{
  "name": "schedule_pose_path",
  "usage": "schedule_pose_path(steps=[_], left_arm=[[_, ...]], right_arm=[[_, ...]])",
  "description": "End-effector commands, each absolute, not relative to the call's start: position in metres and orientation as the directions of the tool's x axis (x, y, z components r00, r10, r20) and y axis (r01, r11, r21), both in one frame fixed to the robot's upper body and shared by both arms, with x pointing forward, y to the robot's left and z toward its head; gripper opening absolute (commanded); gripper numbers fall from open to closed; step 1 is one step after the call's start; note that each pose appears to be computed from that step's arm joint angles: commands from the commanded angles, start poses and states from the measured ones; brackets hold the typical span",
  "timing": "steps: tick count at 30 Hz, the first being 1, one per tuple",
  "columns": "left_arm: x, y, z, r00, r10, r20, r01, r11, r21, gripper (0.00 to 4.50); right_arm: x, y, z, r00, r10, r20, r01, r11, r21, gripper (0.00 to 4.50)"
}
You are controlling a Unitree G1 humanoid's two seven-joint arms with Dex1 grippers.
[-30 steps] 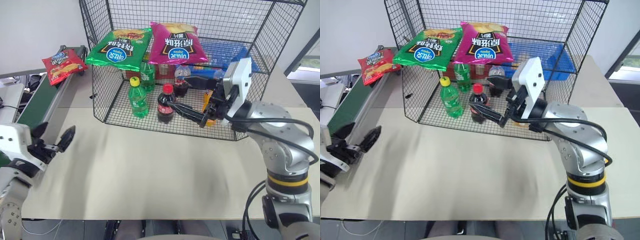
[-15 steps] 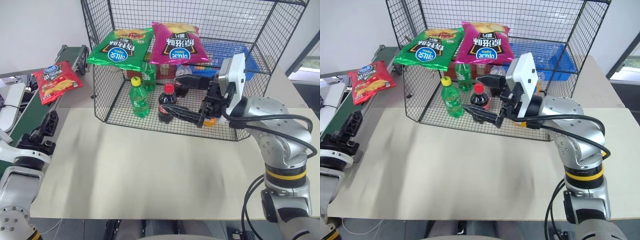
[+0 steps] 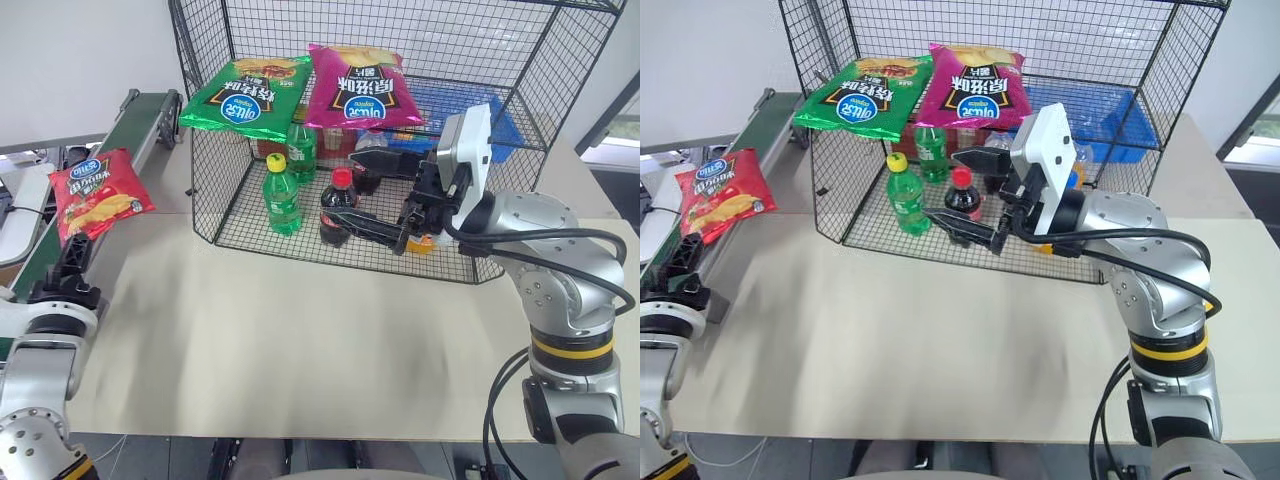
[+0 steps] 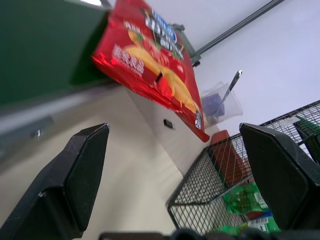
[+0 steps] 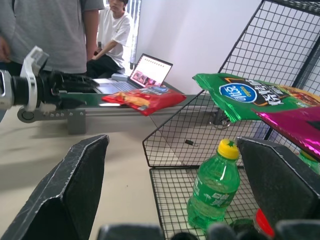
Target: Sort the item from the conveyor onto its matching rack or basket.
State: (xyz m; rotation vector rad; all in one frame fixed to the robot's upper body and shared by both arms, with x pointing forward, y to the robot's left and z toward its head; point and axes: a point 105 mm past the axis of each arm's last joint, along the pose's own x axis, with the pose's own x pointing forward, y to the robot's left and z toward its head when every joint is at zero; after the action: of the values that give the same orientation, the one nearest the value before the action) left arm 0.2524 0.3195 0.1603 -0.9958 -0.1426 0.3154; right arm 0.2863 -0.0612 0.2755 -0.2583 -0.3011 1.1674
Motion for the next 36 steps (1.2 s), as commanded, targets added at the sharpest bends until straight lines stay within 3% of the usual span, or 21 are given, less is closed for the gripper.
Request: schedule_pose_path(steps=[1,6,11,14,21,22,29,36], left_arm=[[0.256,0.323,0.166,0.935,0.356,0.006,-0.162,0.442,-0.882,4.45],[0.258,0.339,0.169,0.908,0.419,0.010,-0.166,0.383,-0.909,4.45],[0.259,0.346,0.195,0.893,0.438,0.106,-0.082,0.389,-0.918,4.45],[0.257,0.352,0.202,0.880,0.457,0.129,-0.069,0.391,-0.918,3.63],[0.253,0.356,0.197,0.873,0.473,0.118,-0.077,0.374,-0.924,0.31],[0.252,0.356,0.196,0.873,0.473,0.116,-0.079,0.374,-0.924,0.08],[0.253,0.348,0.205,0.898,0.411,0.156,-0.044,0.438,-0.898,0.08],[0.262,0.315,0.253,0.954,0.099,0.283,0.153,0.653,-0.742,0.08]], right_arm=[[0.278,-0.063,0.291,0.354,0.926,0.130,-0.831,0.375,-0.412,4.50],[0.278,-0.065,0.291,0.370,0.920,0.129,-0.824,0.389,-0.412,4.50],[0.279,-0.067,0.290,0.386,0.914,0.128,-0.822,0.403,-0.403,4.50],[0.279,-0.067,0.290,0.389,0.913,0.127,-0.822,0.406,-0.399,4.50],[0.279,-0.065,0.290,0.387,0.913,0.132,-0.825,0.406,-0.394,4.50],[0.279,-0.065,0.290,0.386,0.913,0.133,-0.825,0.407,-0.393,4.50],[0.282,-0.065,0.291,0.390,0.910,0.137,-0.821,0.411,-0.396,4.50],[0.287,-0.069,0.291,0.404,0.904,0.141,-0.809,0.424,-0.407,4.50]])
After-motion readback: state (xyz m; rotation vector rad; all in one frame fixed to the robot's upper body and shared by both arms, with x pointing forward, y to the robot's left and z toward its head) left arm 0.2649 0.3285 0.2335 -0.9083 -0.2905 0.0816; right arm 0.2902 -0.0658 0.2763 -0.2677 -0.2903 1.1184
